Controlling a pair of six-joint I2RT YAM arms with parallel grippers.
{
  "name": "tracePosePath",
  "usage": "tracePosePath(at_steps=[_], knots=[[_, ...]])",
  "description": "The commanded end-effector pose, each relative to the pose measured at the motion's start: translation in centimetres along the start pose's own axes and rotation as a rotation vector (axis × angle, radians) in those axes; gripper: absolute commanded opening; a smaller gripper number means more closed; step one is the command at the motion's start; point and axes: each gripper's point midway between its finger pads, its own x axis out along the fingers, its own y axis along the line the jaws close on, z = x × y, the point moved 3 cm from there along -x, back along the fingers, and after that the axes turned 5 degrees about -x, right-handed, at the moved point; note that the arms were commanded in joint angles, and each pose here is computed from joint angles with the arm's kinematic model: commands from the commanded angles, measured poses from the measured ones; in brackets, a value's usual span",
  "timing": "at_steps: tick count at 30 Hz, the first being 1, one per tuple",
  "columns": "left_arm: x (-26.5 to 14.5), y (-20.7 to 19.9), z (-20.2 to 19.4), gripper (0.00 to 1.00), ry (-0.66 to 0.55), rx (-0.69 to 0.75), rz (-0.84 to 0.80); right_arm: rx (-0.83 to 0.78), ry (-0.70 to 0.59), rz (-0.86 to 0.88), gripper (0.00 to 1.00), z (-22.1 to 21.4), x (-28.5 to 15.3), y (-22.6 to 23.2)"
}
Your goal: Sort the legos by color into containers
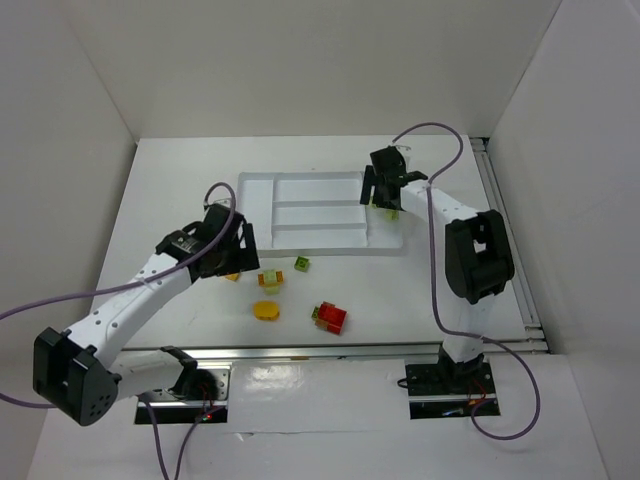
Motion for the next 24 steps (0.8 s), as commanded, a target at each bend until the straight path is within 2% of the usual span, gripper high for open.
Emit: tracePosePath(at_steps=[1, 5, 7, 14, 16, 24], knots=[[0.2, 2.2, -0.1, 0.93, -0.027, -0.136, 0.142, 0.031, -0.106, 0.039, 0.96, 4.1, -1.6, 0.7], [2.4, 4.4, -1.0, 0.83, 0.08, -0.276, 0.26, 0.037, -0.148, 0.053, 0.96, 5.1, -4.0, 0.2], [3.5, 5.0, -0.8, 0.83, 0.103, -0.32, 0.284, 0.049, -0.18, 0.075, 0.96, 5.7, -6.0, -0.2], [7.4, 4.8, 0.6, 0.82, 0.117, -0.402, 0.279, 0.056, -0.2, 0.118, 0.96, 4.9, -8.9, -1.0], [8.8, 5.0, 0.0, 0.82, 0.179, -0.408, 0.302, 0.051, -0.187, 0.113, 0.96, 4.0, -8.9, -1.3], [10.8, 4.9, -1.0, 0.8, 0.198, -0.473, 0.323, 0.048, -0.176, 0.109, 0.97, 3.0, -9.8, -2.0]])
